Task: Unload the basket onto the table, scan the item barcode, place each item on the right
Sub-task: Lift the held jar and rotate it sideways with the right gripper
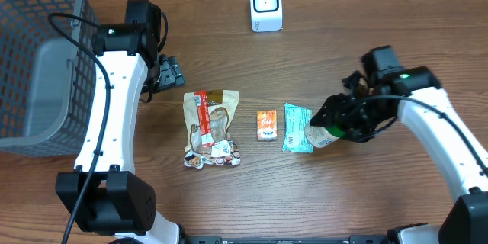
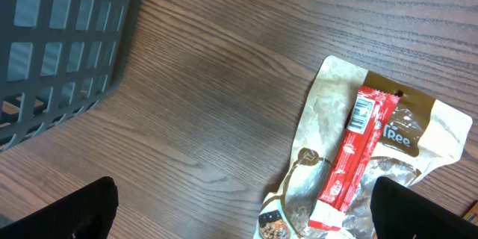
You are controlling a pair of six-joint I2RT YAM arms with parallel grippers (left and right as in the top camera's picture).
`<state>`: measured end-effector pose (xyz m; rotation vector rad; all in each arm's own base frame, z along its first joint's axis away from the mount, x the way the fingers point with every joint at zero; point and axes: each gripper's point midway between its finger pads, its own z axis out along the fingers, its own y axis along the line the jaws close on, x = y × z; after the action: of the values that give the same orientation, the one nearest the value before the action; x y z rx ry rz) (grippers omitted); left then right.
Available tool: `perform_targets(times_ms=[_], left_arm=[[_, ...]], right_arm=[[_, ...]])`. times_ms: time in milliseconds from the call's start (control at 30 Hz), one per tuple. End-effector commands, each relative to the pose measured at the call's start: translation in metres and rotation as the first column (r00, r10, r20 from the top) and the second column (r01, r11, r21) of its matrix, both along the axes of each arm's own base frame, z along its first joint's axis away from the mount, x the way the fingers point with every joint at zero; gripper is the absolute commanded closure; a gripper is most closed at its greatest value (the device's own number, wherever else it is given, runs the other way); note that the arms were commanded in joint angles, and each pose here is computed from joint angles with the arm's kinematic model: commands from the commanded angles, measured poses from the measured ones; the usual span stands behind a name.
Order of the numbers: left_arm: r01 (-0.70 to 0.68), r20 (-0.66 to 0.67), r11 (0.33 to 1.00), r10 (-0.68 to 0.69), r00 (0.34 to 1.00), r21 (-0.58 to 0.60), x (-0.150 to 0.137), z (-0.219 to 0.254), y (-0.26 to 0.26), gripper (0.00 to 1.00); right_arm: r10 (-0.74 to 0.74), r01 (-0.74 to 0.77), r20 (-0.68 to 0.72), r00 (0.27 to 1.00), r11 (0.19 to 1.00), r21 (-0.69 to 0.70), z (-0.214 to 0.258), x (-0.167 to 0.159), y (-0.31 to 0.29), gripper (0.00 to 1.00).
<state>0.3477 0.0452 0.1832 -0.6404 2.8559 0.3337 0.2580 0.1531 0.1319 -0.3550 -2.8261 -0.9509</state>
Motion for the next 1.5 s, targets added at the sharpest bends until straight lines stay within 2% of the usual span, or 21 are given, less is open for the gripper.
perform_targets(times_ms=[0,300,400,667,867,1067,1467], left_arm=[[-0.017,0.025,1.0,0.017,1.0,0.004,0.004,0.006,0.0,0.0],[-0.016,0.025,1.0,0.016,1.0,0.003,0.004,0.006,0.0,0.01],[-0.017,0.025,1.0,0.017,1.0,0.004,0.004,0.006,0.0,0.0],[-0.017,0.025,1.0,0.017,1.0,0.004,0.004,0.006,0.0,0.0],[-0.017,0.025,1.0,0.017,1.0,0.004,0.004,0.006,0.0,0.0],[-0.017,0.025,1.0,0.017,1.0,0.003,0.004,0.006,0.0,0.01],[-0.016,0.025,1.0,0.016,1.0,0.004,0.004,0.006,0.0,0.0]], right_arm=[[-0.055,0.073,-0.082,0.995,0.968,0.239,0.035,-0.003,0.011,0.96],[-0.086,0.198,-0.287,0.954,0.9,0.388,0.065,-0.022,0.017,0.96],[-0.108,0.246,-0.349,0.931,0.892,0.379,0.068,-0.024,0.018,0.96],[-0.117,0.263,-0.372,0.921,0.891,0.37,0.068,-0.025,0.018,0.96],[-0.106,0.273,-0.384,0.917,0.869,0.413,0.076,-0.024,0.021,0.96],[-0.135,0.324,-0.442,0.887,0.863,0.387,0.076,-0.023,0.021,0.96],[-0.136,0.321,-0.436,0.89,0.865,0.386,0.075,-0.023,0.021,0.96]])
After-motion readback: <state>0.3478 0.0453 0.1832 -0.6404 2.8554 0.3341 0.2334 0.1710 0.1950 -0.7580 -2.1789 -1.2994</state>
